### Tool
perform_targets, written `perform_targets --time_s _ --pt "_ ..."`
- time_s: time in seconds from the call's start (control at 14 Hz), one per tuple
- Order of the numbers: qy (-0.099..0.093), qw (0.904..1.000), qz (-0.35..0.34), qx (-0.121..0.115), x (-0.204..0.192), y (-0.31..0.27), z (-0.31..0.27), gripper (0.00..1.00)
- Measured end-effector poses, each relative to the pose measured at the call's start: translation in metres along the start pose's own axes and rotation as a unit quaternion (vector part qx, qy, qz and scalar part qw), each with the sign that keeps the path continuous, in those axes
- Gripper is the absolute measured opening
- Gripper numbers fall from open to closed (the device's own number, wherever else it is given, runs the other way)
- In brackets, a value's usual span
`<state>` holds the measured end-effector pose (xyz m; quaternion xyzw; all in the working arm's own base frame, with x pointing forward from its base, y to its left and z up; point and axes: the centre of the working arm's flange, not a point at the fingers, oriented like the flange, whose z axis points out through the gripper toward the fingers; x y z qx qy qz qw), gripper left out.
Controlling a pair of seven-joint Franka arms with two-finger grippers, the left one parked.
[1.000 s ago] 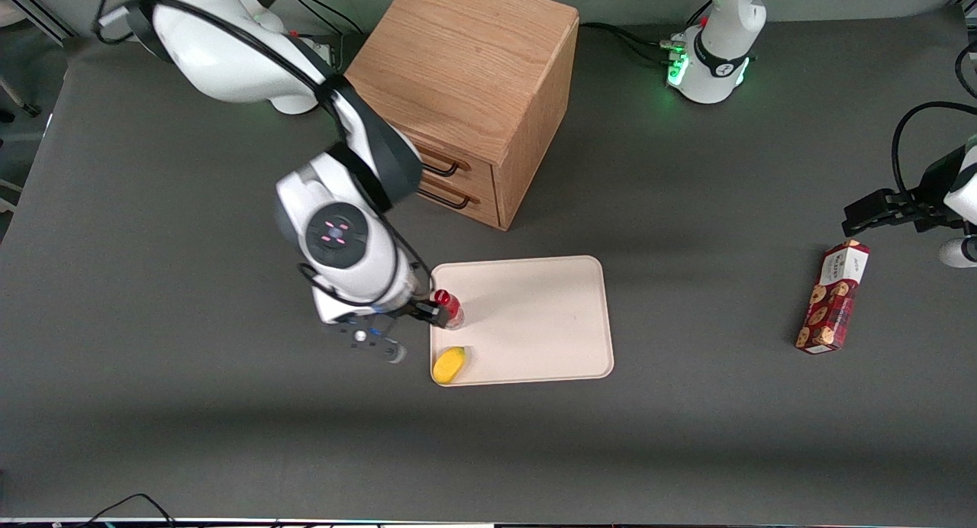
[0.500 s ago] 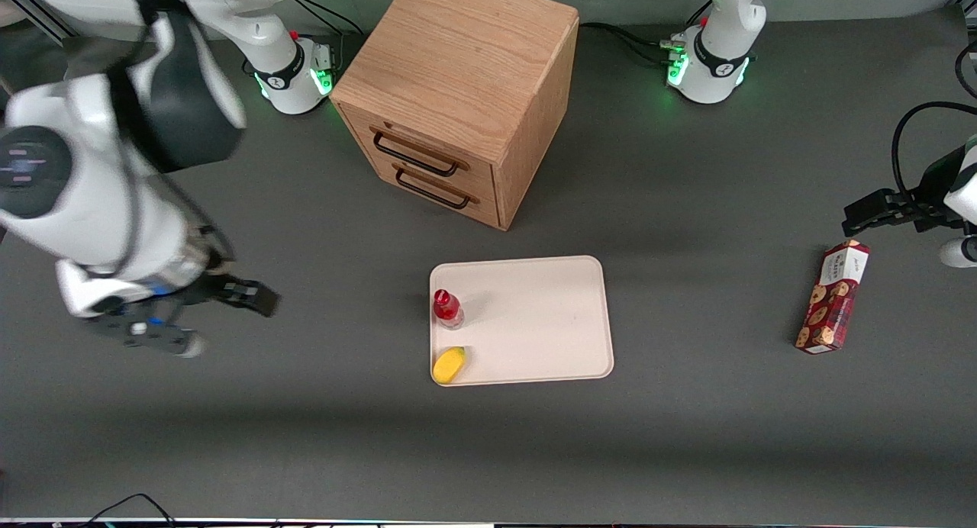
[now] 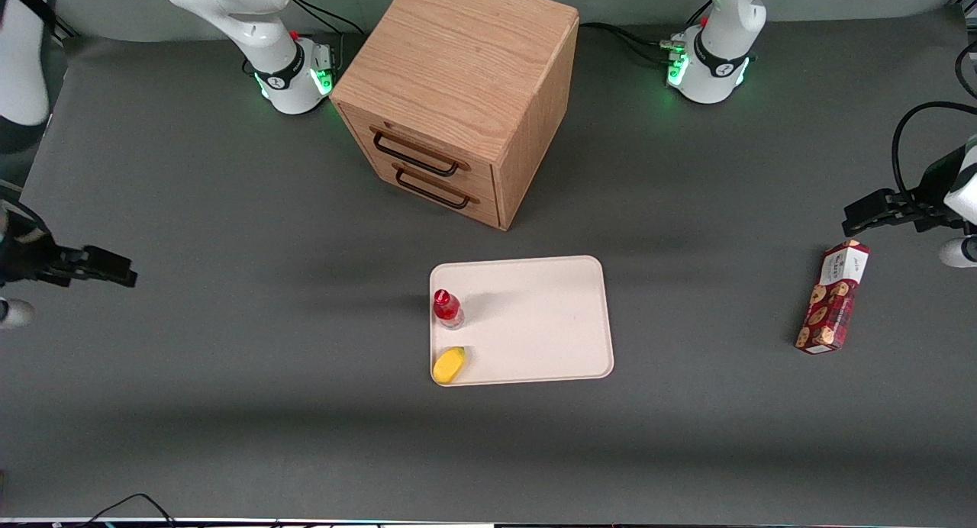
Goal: Place coke bottle on tray
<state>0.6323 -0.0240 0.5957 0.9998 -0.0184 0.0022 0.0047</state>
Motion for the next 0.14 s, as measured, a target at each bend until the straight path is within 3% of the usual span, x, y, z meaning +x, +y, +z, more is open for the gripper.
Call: perform_targets --time_s 0.14 --pt "0.008 1.0000 0.000 0.005 -0.0179 0.0102 -0.0171 1.00"
